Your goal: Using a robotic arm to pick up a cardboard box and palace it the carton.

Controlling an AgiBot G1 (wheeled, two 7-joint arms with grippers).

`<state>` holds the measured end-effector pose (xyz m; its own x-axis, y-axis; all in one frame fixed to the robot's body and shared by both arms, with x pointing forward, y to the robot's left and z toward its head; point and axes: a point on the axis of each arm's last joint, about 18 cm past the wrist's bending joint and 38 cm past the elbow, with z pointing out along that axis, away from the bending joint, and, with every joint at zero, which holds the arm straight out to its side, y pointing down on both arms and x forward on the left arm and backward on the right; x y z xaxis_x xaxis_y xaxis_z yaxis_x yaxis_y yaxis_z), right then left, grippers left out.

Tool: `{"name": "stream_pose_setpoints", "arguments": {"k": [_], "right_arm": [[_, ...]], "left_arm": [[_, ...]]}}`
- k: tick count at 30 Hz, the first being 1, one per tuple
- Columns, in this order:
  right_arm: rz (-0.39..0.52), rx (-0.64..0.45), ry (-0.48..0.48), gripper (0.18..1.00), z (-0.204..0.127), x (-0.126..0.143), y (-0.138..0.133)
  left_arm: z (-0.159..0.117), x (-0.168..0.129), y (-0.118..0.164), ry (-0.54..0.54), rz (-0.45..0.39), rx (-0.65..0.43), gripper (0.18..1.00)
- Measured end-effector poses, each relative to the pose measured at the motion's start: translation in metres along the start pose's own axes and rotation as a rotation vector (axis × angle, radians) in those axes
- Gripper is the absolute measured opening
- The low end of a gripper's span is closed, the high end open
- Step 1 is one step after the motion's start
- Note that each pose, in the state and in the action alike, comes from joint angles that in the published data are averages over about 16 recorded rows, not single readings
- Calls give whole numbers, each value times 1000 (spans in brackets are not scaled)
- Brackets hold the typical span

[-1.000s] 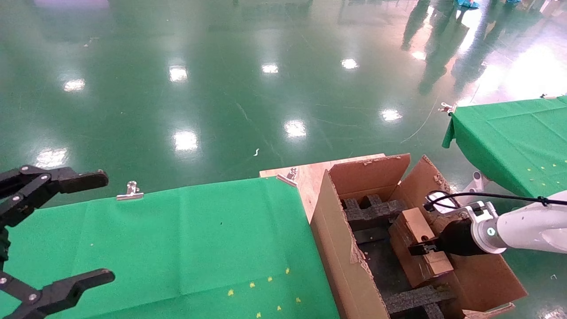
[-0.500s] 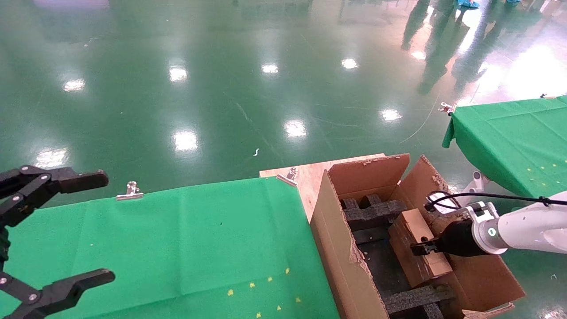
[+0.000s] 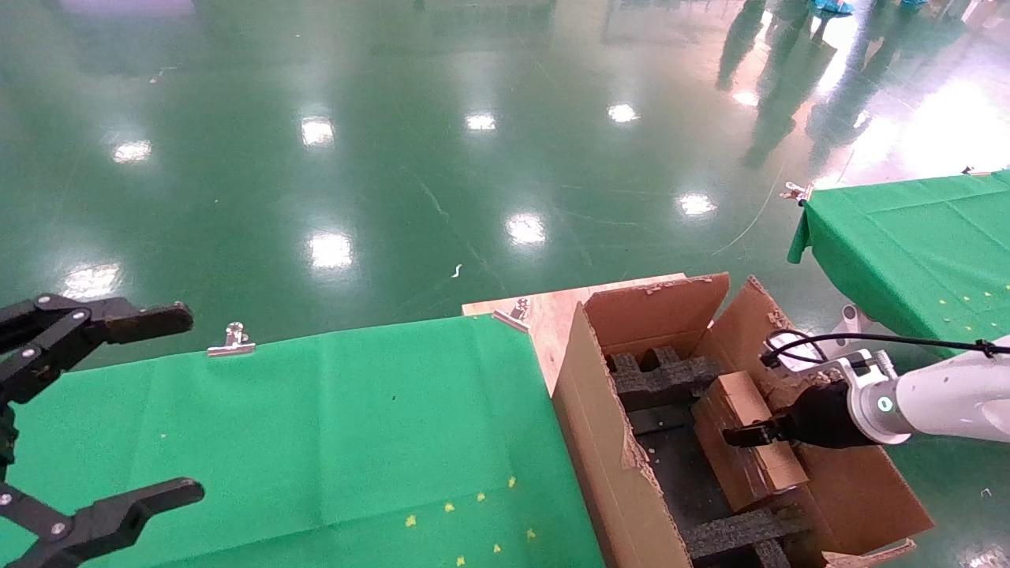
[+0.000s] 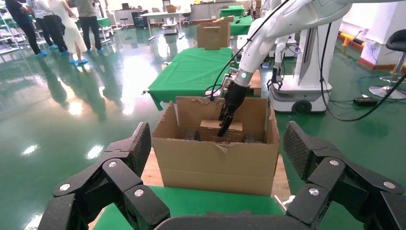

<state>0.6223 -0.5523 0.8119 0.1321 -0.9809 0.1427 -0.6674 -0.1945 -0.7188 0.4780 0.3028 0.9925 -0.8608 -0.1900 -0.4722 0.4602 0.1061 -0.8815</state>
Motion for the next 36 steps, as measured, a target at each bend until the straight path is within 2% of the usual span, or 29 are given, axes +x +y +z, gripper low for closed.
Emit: {"name": "stream_pose_setpoints", "arguments": {"k": [9, 17, 21, 27, 31, 36], "right_arm": [[-18, 57, 15, 782, -18, 7, -21], [-113, 176, 3, 916, -52, 0, -69], [-208, 258, -34, 953, -78, -15, -97], [-379, 387, -136, 988, -120, -53, -128], [-479, 460, -214, 998, -145, -80, -137], [-546, 512, -285, 1001, -164, -101, -139]], "left_arm": [[0, 0, 0, 0, 0, 0, 1001], [0, 0, 0, 0, 0, 0, 1001], [0, 0, 0, 0, 0, 0, 1001], [0, 0, 0, 0, 0, 0, 1001], [0, 0, 0, 0, 0, 0, 1001], [0, 0, 0, 0, 0, 0, 1001]]}}
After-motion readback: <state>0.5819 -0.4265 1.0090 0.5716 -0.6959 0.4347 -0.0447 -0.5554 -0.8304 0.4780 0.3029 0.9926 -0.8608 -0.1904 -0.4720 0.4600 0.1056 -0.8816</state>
